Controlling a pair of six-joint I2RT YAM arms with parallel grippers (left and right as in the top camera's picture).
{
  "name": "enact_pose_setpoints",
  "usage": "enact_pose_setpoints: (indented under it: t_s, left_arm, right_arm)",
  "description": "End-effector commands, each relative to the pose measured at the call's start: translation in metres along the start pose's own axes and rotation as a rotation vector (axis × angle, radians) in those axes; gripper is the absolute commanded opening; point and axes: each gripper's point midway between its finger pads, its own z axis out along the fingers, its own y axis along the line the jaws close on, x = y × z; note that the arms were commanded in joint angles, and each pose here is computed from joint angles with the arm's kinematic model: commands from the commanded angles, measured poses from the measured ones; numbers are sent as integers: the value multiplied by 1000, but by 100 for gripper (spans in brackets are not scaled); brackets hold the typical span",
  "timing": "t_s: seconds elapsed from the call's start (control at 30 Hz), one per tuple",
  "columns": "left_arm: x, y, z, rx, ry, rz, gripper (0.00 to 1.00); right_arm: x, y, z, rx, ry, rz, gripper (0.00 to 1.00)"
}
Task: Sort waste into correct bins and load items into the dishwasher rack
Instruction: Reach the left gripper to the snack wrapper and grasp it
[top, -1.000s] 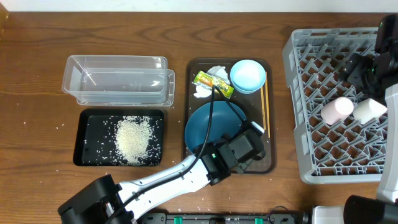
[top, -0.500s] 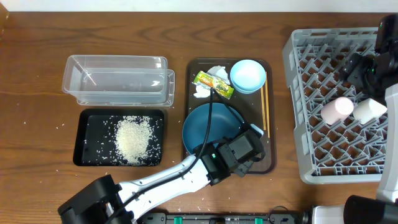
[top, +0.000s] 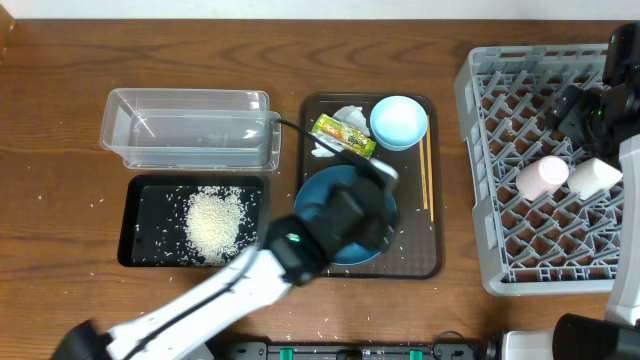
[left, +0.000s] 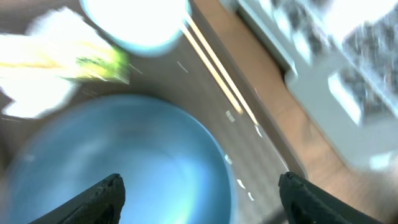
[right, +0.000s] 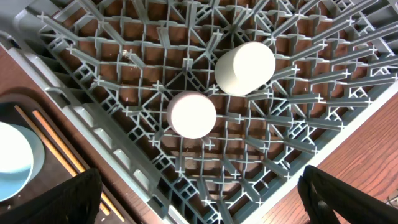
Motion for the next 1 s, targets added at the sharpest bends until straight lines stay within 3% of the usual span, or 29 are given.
enact_pose_setpoints:
  t_s: [0.0, 0.13, 0.33, 0.5, 0.83, 0.87, 0.97]
  left_arm:
    - [-34, 25, -21, 11, -53, -70, 84]
    - [-59, 51, -41, 108, 38, -156, 87]
    - [-98, 88, -49, 58, 69, -254, 87]
    - [-118, 97, -28, 35, 8, -237, 88]
    - [-120, 130, 37, -62, -3, -238, 88]
    - [-120, 131, 43, -62, -4, -238, 97]
    - [-120, 136, 64, -60, -15, -236, 97]
  right_arm:
    - [-3, -2, -1, 5, -8, 7, 99]
    - [-3, -3, -1, 6, -8, 7, 99]
    - [-3, -2, -1, 5, -8, 7, 99]
    - [-3, -2, -1, 5, -8, 7, 99]
    - [-3, -3, -1, 6, -8, 7, 99]
    - [-3, -2, -1, 5, -8, 7, 99]
    - [-3, -2, -1, 5, -8, 6, 99]
